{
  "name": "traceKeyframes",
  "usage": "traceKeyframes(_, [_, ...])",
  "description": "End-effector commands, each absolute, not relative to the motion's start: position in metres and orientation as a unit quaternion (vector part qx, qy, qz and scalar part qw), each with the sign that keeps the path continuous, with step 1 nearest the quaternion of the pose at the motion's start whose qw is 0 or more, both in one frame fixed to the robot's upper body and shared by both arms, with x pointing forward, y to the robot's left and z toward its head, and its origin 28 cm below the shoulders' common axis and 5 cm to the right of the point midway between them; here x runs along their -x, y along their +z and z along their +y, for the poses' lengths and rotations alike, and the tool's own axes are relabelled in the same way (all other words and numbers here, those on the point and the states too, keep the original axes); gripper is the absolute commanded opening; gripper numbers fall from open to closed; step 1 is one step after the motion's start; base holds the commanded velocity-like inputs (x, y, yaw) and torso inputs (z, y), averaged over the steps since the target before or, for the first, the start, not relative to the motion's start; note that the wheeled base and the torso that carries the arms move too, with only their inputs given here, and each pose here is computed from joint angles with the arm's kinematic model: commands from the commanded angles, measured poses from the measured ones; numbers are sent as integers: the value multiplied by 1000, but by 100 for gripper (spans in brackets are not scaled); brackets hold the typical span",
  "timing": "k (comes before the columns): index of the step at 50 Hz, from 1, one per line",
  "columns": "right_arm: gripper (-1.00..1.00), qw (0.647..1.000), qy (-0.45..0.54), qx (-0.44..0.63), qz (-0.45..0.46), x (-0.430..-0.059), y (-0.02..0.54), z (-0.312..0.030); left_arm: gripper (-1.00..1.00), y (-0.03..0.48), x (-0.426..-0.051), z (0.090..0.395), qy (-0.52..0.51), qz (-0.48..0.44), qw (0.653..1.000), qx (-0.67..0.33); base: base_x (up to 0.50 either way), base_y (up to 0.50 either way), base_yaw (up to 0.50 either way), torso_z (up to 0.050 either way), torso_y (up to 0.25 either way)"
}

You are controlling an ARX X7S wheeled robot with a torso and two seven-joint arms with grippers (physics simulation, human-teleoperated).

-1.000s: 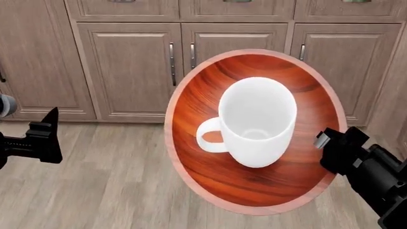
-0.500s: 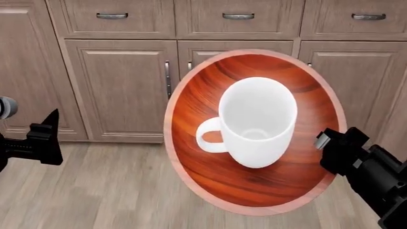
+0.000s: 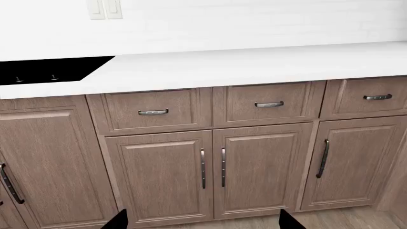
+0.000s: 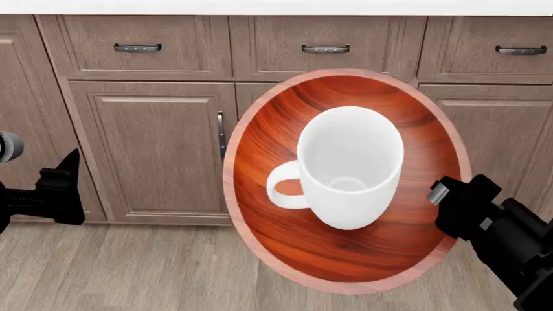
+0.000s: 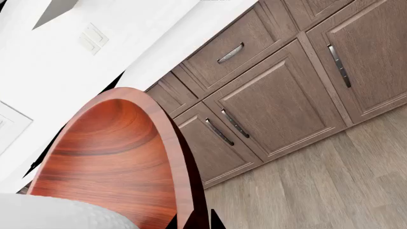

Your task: Place the cup inside the bowl on the dining table and move the bowl to any counter.

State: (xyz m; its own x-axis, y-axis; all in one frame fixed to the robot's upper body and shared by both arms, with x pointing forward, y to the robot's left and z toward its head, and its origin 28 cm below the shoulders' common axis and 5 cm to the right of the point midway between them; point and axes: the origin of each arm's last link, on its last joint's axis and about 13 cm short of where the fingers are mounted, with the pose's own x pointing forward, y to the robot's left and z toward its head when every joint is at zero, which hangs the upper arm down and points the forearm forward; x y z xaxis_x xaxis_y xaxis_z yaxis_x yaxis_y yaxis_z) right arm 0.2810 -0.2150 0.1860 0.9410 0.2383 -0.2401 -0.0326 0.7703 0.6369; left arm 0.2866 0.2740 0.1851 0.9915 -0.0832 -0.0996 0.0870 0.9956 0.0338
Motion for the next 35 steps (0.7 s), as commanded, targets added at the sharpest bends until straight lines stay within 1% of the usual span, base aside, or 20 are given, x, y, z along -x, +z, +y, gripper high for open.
traceKeyframes(1, [-100, 925, 86, -343, 137, -280, 190, -215, 100, 184, -288, 276, -37, 35, 999, -16, 500, 0, 0, 0, 0])
traceKeyframes(3, [-100, 925, 86, -343, 137, -281, 190, -216, 100, 185, -289, 278, -18, 31, 999, -19, 500, 0, 0, 0, 5])
traceKeyframes(11, [-100, 925, 87, -343, 136, -282, 189, -215, 100, 186, -290, 284, 1, 30, 999, -23, 500, 0, 0, 0, 1])
traceKeyframes(30, [-100, 927, 92, -338, 134, -283, 201, -214, 100, 187, -290, 279, -14, 29, 999, -17, 500, 0, 0, 1, 2])
traceKeyframes(35, [-100, 927, 93, -338, 134, -284, 204, -214, 100, 194, -286, 277, -21, 22, 999, -19, 500, 0, 0, 0, 2])
